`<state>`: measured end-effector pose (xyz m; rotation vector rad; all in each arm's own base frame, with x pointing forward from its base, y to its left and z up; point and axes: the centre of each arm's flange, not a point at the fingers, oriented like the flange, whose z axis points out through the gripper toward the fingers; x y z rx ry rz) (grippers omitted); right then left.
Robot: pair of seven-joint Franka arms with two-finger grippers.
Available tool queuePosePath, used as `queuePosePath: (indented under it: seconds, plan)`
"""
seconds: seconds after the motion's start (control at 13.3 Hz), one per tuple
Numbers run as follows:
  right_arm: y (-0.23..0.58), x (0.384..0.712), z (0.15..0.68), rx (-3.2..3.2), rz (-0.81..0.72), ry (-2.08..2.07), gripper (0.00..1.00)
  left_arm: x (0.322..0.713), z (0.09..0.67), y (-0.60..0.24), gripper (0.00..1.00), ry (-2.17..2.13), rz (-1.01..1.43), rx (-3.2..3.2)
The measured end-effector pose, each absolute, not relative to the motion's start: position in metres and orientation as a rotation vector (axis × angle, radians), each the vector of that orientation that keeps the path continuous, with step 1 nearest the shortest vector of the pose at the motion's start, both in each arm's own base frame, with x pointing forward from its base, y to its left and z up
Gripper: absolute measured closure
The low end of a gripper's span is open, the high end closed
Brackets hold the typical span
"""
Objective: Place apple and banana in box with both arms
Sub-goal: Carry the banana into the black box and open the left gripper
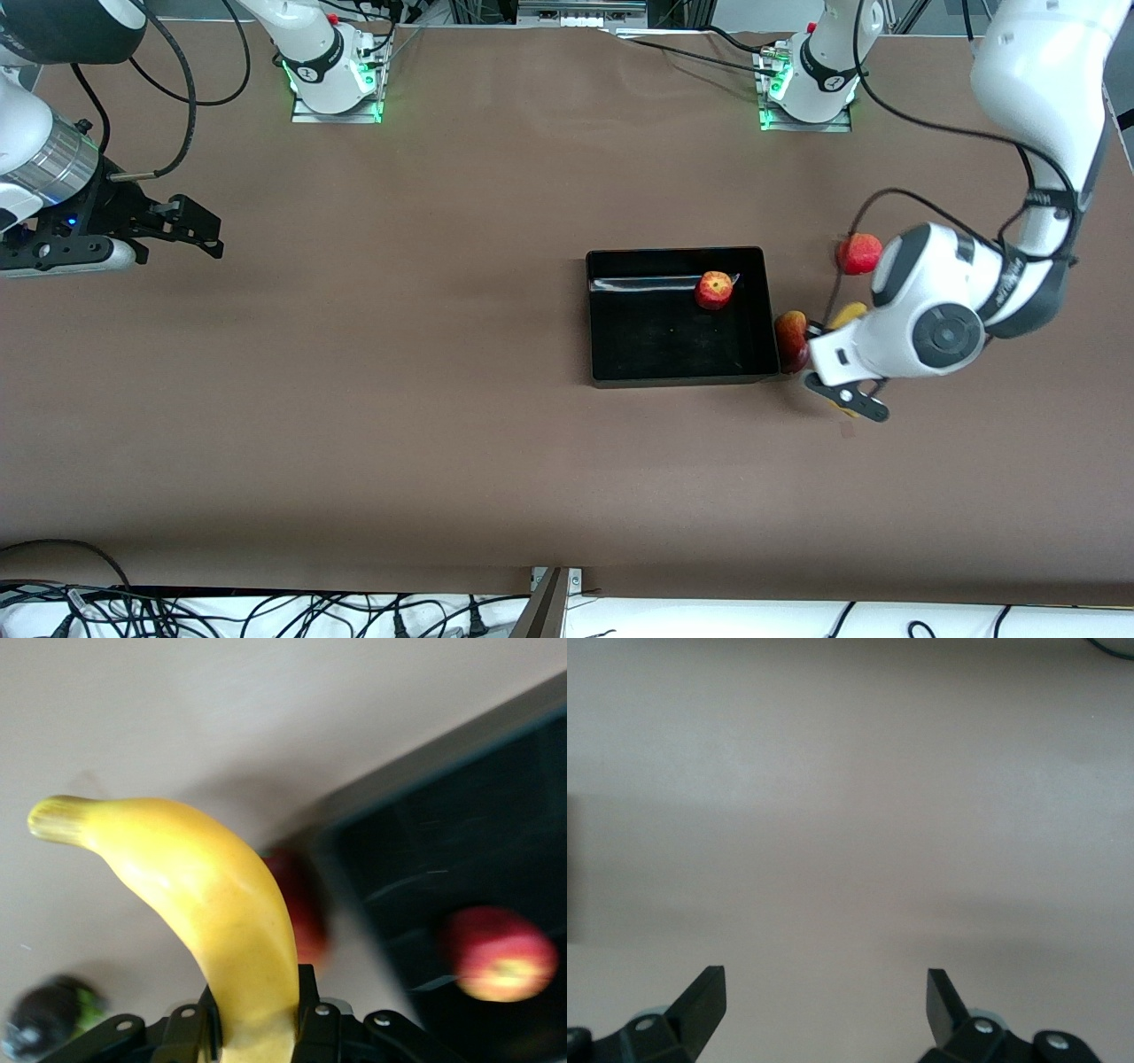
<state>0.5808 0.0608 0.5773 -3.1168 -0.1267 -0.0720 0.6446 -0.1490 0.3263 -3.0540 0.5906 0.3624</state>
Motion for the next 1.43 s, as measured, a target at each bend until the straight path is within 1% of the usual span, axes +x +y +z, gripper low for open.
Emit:
queuePosePath:
  seconds: [0.08,0.23,0.45,0.6,0.75,0.83,0.98,1.13,1.2,1.35,1.43]
  plan:
    - [0.062,0.581,0.577,-3.117,-0.072,-0.129,0.00,0.634,0.337,-0.187,0.66,0.513,0.356,-3.078]
    - [0.065,0.580,0.578,-3.116,-0.073,-0.137,0.00,0.607,0.335,-0.263,0.66,0.385,0.359,-3.092]
    - [0.066,0.580,0.578,-3.116,-0.074,-0.140,0.00,0.575,0.297,-0.354,0.66,0.235,0.309,-3.159]
    - [0.066,0.580,0.578,-3.116,-0.075,-0.140,0.00,0.571,0.259,-0.374,0.66,0.184,0.315,-3.215]
    - [0.066,0.580,0.578,-3.116,-0.075,-0.140,0.00,0.573,0.216,-0.373,0.66,0.142,0.361,-3.252]
    - [0.066,0.580,0.578,-3.116,-0.075,-0.140,0.00,0.573,0.204,-0.372,0.66,0.128,0.382,-3.258]
    - [0.066,0.580,0.578,-3.116,-0.075,-0.142,0.00,0.575,0.201,-0.369,0.52,0.093,0.391,-3.259]
    - [0.067,0.580,0.578,-3.116,-0.075,-0.143,0.00,0.584,0.215,-0.359,0.31,0.062,0.391,-3.244]
    - [0.067,0.580,0.578,-3.116,-0.075,-0.144,0.00,0.593,0.235,-0.349,0.21,0.042,0.380,-3.226]
    - [0.067,0.580,0.578,-3.115,-0.075,-0.145,0.00,0.615,0.301,-0.318,0.00,-0.018,0.312,-3.185]
    - [0.068,0.580,0.578,-3.115,-0.075,-0.145,0.00,0.621,0.340,-0.299,0.00,-0.053,0.291,-3.149]
